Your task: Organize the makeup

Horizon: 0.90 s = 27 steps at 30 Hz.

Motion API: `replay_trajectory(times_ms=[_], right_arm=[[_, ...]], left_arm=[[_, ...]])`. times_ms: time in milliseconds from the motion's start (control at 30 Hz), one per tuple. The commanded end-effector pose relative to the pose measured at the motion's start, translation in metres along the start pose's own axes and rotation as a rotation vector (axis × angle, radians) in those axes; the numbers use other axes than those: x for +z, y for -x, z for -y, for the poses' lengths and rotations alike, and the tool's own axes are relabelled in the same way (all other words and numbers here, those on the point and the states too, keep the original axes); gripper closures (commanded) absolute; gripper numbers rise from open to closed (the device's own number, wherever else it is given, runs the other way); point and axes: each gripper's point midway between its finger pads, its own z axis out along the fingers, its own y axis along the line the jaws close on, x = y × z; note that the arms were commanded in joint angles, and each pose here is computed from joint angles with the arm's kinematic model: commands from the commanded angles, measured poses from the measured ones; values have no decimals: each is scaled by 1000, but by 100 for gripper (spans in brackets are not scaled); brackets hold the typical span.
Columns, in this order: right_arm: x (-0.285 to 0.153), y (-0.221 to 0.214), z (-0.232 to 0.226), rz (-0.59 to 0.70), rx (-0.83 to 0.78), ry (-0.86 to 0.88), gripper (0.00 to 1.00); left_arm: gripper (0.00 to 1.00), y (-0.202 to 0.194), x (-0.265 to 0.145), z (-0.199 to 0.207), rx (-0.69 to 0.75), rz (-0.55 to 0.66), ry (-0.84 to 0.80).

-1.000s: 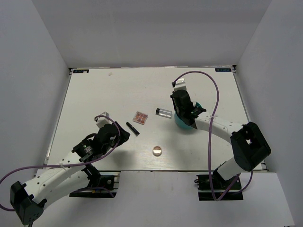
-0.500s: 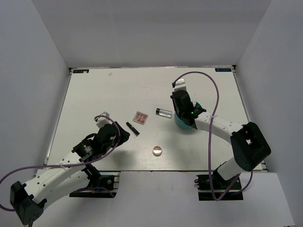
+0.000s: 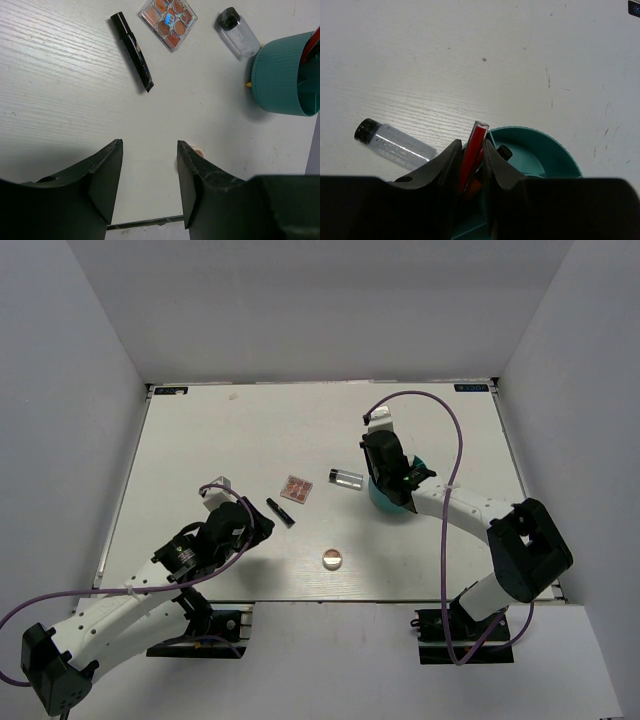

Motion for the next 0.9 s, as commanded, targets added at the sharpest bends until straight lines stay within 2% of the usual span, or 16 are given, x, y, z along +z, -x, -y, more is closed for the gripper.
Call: replay_trajectory(times_ms=[0, 267, 467, 567, 600, 633, 667, 700, 733, 800, 867], right_arm=[[-7, 26, 5, 73, 42, -7, 70], [-13, 48, 0, 121, 38, 37, 71], [-31, 87, -30, 207, -21, 259, 70], [-56, 103, -62, 271, -135, 501, 67], [-76, 104, -88, 319, -251, 700, 66], [-91, 101, -98, 309, -317, 809, 60], [-119, 94, -119, 322, -376, 1016, 56], [-132, 88, -126, 320, -422, 1107, 53], [-141, 82, -129, 339, -499, 1176, 52], [-168, 67, -135, 301, -525, 1322, 50], [-173, 58, -134, 278, -542, 1346, 51]], left_arm=[[42, 3, 0, -3, 4, 20, 8], [43, 3, 0, -2, 7, 19, 7], [42, 2, 2, 1, 22, 7, 9], [40, 2, 3, 1, 30, -3, 26], [39, 1, 3, 1, 33, -11, 38], [38, 1, 4, 1, 36, -15, 45], [37, 2, 3, 3, 33, -19, 48], [36, -1, 5, 0, 41, -29, 66], [34, -2, 7, 0, 51, -42, 87], [32, 1, 8, 6, 57, -50, 101], [30, -2, 14, 6, 76, -73, 141]])
